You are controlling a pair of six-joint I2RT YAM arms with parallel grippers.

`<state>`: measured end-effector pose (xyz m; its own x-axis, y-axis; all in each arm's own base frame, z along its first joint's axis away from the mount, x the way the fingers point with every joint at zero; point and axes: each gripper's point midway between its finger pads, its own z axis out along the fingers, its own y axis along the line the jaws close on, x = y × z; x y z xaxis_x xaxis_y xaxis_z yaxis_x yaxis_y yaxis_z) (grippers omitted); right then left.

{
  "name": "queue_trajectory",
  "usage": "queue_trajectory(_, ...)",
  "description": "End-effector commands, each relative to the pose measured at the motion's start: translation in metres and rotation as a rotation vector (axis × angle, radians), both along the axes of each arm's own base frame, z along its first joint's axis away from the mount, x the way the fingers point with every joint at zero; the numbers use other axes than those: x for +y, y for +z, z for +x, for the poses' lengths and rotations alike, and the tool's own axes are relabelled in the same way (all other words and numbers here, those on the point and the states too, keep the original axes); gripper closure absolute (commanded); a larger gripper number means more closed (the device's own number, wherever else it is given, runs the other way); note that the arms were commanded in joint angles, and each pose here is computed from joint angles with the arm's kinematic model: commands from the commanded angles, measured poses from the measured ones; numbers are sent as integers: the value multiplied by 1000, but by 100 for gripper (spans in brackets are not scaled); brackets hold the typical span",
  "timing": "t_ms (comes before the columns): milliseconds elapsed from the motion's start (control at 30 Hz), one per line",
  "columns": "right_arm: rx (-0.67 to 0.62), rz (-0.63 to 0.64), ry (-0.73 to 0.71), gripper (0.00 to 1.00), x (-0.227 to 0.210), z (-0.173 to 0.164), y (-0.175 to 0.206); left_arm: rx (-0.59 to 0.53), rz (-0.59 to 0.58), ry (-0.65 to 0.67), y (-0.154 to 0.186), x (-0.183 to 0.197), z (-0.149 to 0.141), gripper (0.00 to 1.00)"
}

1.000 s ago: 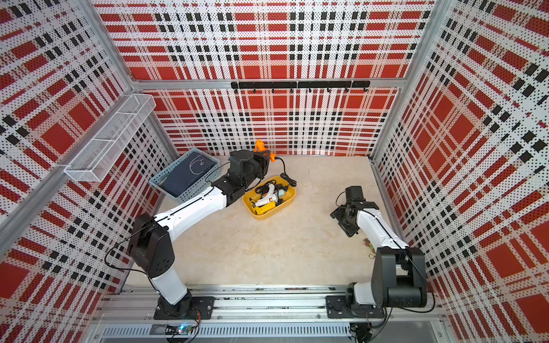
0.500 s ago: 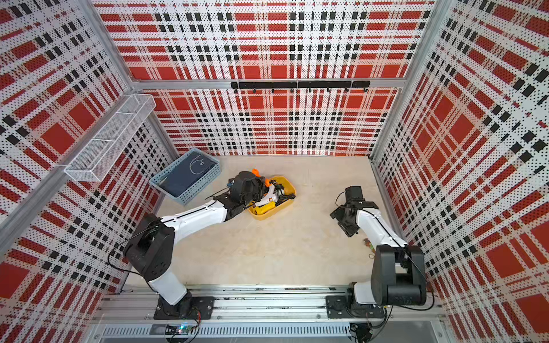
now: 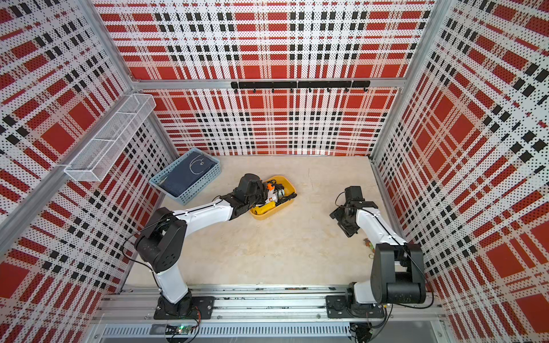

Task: Put the hot melt glue gun into the storage box
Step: Place the hot melt adhesive gun in the storage box.

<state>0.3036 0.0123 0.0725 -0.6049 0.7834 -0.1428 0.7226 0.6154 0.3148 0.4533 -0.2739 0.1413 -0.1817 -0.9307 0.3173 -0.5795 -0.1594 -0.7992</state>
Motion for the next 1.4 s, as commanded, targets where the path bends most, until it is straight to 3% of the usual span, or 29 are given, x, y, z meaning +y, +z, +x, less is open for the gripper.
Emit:
queue_trajectory(0, -14, -5, -2, 26, -3, 5, 3, 28, -29, 15, -8, 1, 10, 100)
queue_trajectory(267, -15, -10, 1, 25, -3, 3, 5, 93, 0, 30, -30, 11, 23, 100)
queue_trajectory(467, -26, -13, 11, 24, -3, 7, 11, 131, 17, 12, -44, 14, 28, 83)
queue_trajectory(933, -41, -12, 22, 23, -3, 15, 21, 141, 38, -67, -52, 4, 32, 62)
queue_trajectory(1067, -61, 1, 45, 22, 2, 22, 27, 128, 43, -78, -46, 5, 33, 51)
queue_trajectory(1200, -115, 5, 151, 20, 21, 46, 46, 77, 56, -91, -22, 9, 39, 38)
queue_trajectory(1367, -216, 27, 356, 20, 77, 84, 79, 39, 41, -108, -1, 11, 40, 33)
